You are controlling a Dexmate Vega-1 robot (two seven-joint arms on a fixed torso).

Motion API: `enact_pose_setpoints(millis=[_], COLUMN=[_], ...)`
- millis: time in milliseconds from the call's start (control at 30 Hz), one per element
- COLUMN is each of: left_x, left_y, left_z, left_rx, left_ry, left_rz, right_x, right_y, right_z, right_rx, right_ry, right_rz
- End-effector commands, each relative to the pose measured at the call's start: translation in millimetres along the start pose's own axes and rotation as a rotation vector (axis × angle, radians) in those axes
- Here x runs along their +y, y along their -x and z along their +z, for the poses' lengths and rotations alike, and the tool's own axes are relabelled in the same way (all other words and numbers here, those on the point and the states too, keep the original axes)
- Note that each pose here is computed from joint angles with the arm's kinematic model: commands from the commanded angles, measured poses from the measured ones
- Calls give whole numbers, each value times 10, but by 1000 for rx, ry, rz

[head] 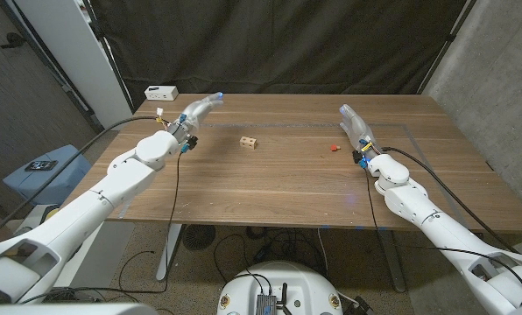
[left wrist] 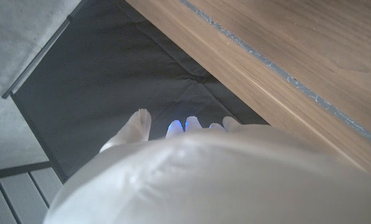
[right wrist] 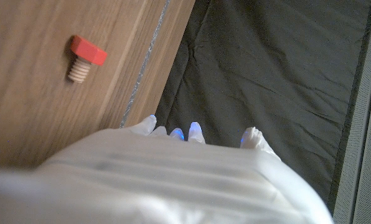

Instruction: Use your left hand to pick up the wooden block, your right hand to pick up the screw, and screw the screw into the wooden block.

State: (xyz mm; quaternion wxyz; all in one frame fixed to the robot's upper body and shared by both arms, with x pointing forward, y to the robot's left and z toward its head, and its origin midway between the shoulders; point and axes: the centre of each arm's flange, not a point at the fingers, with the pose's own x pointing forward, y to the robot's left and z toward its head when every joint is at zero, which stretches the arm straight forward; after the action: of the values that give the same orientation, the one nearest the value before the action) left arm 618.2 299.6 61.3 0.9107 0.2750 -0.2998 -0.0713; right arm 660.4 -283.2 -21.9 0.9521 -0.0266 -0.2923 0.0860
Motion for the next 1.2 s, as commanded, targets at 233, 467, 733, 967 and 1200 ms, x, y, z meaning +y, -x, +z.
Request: enact_pose_setpoints(millis=[233, 467, 733, 967, 1200], left_x=[224, 281, 227, 171, 94], left_y=[-49, -99, -198, -242, -281], left_z=[269, 412, 573, 694, 834], left_rx=[63, 54, 51, 40, 63], left_ry=[-308, -415, -599, -703, -844], left_rz=[-130, -128, -128, -136, -178], right_x=[40, 30, 1, -25, -63], right_y=[-24, -73, -119, -138, -156], right_z=[8, -7, -22, -37, -48], right_rx=[2, 2, -3, -6, -8], right_ry=[-4, -4, -8, -10, -11], right_rz=[-11, -22, -34, -43, -54])
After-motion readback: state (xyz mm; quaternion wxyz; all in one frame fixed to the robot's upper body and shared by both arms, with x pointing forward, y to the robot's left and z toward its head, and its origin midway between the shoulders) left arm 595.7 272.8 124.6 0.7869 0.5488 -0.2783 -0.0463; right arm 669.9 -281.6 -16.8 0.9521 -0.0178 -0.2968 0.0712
